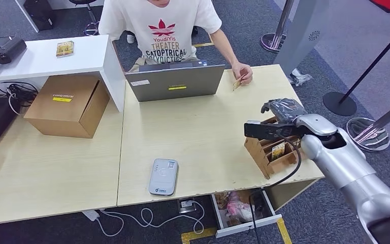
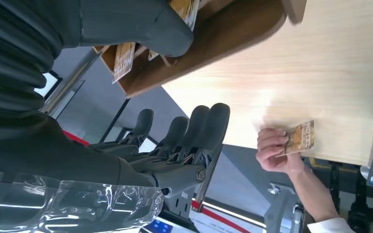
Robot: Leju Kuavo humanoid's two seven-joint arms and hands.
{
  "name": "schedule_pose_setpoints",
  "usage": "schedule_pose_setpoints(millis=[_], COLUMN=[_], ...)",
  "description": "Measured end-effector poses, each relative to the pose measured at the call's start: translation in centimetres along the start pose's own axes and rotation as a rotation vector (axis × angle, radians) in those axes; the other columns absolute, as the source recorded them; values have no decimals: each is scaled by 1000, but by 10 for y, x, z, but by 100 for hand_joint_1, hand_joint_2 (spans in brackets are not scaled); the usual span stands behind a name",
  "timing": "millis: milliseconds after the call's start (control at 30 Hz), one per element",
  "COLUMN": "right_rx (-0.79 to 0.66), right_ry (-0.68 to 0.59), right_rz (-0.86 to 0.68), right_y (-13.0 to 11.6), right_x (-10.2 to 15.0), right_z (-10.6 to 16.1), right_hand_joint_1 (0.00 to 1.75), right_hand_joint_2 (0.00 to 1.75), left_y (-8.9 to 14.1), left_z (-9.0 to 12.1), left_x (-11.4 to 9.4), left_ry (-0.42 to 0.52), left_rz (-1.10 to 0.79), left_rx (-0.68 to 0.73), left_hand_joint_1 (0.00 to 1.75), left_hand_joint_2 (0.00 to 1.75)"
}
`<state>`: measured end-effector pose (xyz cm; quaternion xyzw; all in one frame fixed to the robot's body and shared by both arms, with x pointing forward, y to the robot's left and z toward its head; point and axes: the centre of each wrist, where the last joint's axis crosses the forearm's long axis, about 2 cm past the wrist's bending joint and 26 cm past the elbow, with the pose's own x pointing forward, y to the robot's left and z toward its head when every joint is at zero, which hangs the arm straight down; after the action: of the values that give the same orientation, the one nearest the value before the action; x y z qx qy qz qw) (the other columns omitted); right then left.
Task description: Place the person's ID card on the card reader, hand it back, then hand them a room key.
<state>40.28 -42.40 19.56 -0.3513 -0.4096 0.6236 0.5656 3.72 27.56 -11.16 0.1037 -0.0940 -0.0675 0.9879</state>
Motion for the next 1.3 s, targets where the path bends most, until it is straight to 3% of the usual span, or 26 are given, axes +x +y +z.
schedule_pose_setpoints(millis=[367, 1300], right_rx=[14, -10], right_ry=[-4, 2], right_rz=[-14, -6], right_y=[21, 9], right_x=[6, -6], right_z=[5, 11], right_hand_joint_1=[81, 83], right_hand_joint_2=[175, 175], left_y=[0, 0], left_z=[0, 0], left_x=[0, -1], left_ry=[6, 14], left_rz=[0, 24], left_rx=[0, 5], left_hand_joint_1=[0, 0], left_hand_joint_2=[0, 0])
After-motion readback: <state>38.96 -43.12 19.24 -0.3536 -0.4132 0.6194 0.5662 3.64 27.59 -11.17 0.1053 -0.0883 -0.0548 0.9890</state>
